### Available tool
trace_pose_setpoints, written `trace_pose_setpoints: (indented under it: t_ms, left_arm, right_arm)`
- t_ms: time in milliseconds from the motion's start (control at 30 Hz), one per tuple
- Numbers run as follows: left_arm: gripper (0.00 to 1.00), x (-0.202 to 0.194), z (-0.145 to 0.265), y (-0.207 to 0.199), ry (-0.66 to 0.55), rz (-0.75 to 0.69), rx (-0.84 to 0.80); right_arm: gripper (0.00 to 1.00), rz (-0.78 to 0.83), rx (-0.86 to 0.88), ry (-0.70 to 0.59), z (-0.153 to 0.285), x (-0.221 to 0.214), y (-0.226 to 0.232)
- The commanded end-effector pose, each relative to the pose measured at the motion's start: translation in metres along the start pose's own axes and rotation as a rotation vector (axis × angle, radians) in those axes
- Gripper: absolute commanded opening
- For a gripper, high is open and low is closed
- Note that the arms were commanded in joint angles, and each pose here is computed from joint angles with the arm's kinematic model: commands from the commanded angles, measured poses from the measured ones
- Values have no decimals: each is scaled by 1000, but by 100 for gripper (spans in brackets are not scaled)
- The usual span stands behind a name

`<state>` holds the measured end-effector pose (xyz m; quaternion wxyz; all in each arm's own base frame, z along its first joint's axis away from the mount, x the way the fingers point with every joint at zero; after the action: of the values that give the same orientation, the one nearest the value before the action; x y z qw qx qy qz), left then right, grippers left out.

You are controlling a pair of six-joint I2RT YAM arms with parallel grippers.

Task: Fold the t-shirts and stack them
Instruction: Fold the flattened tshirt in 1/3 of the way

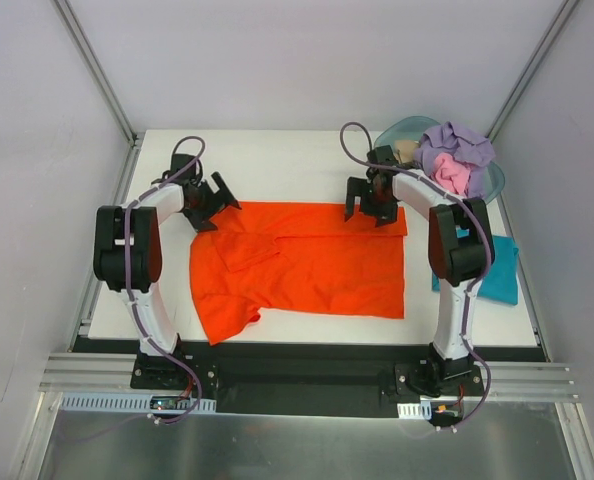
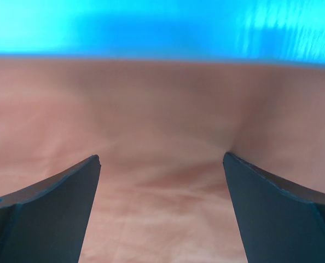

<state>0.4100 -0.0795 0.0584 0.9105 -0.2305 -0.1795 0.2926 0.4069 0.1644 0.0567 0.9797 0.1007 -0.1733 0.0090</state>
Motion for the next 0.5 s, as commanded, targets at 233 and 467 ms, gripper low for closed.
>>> trace_pose_setpoints:
  t_ms: [233,467]
  left_arm:
    - [99,56,-22,0,-33,-45,31]
    - [99,87,5,-31,-104,-92,-23]
  right_arm:
    - [100,5,48,-36,-21,61,-6]
    - [100,119,78,-151,14,94,5]
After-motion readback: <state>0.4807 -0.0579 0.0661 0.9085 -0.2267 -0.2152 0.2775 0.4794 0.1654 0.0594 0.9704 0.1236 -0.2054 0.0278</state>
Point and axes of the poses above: each gripper's point midway between its finger pads, its own z axis back along the fingers, its own y axis along the line the jaws close on, x = y × z, the point moved 2 cm from there along z, back along the fingers, and after that the axes turned 3 degrees about z, right-handed, at the moved point
